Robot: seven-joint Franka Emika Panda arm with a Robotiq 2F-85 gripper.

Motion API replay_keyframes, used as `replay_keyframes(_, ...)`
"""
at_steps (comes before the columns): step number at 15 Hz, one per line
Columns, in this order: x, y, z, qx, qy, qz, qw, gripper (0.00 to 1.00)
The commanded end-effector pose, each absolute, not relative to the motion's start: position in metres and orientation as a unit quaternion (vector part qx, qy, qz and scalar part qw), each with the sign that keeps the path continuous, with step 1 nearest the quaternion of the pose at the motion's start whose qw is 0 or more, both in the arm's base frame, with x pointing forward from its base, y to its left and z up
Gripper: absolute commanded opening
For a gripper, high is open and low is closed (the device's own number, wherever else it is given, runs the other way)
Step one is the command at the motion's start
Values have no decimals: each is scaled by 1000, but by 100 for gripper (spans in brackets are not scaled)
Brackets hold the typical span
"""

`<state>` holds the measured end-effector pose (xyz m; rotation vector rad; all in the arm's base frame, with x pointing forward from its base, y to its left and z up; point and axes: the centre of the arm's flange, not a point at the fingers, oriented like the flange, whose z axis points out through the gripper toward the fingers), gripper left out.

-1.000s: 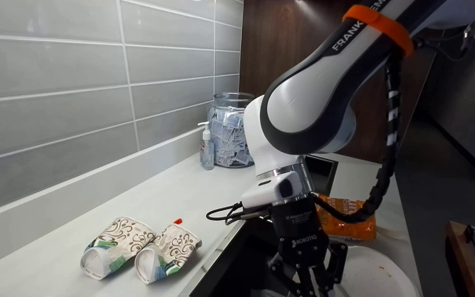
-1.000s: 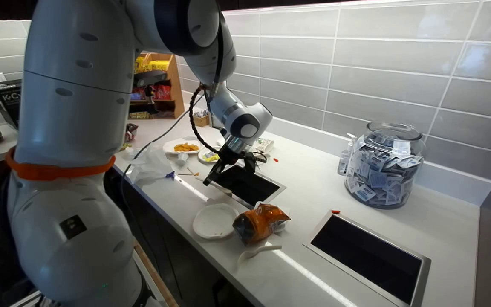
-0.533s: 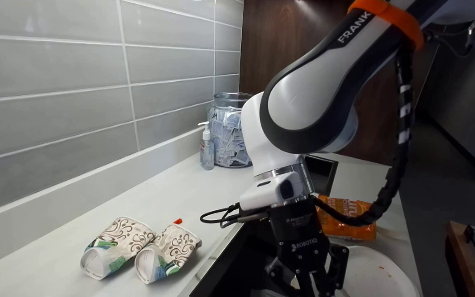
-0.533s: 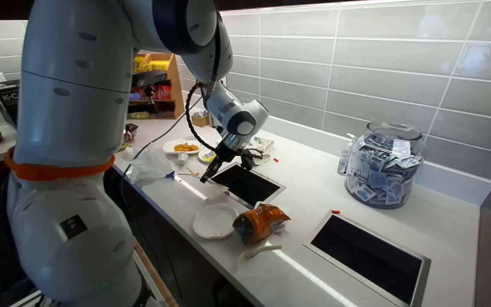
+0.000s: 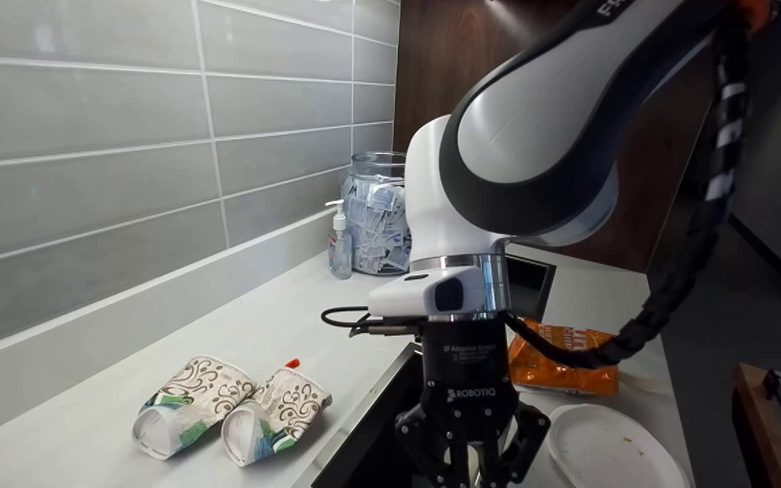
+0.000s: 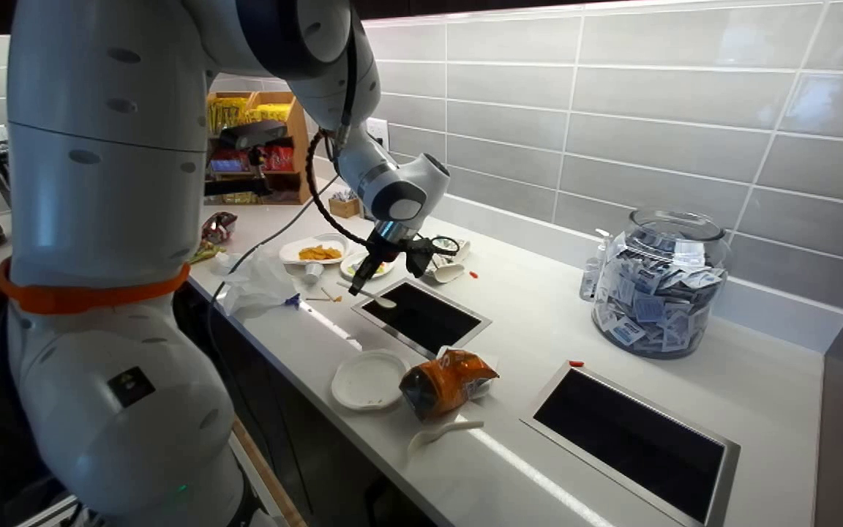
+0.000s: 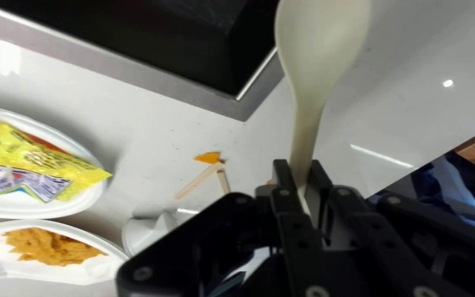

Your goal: Use the white spoon to push the orange snacks on the counter into the trash chute.

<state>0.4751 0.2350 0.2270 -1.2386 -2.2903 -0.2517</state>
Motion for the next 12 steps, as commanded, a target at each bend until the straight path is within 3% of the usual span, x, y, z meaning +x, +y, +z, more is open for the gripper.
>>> replay_keyframes(1, 469, 232, 232, -512, -829, -95, 205, 3)
replay_keyframes(2, 480, 233, 231, -489, -836, -103, 228, 13)
replay_keyframes(6, 479, 232, 231, -504, -829, -102, 219, 13)
replay_keyframes(7, 479, 232, 231, -504, -829, -102, 219, 3)
replay_keyframes(12, 514, 214, 249, -602, -767, -154, 161, 3)
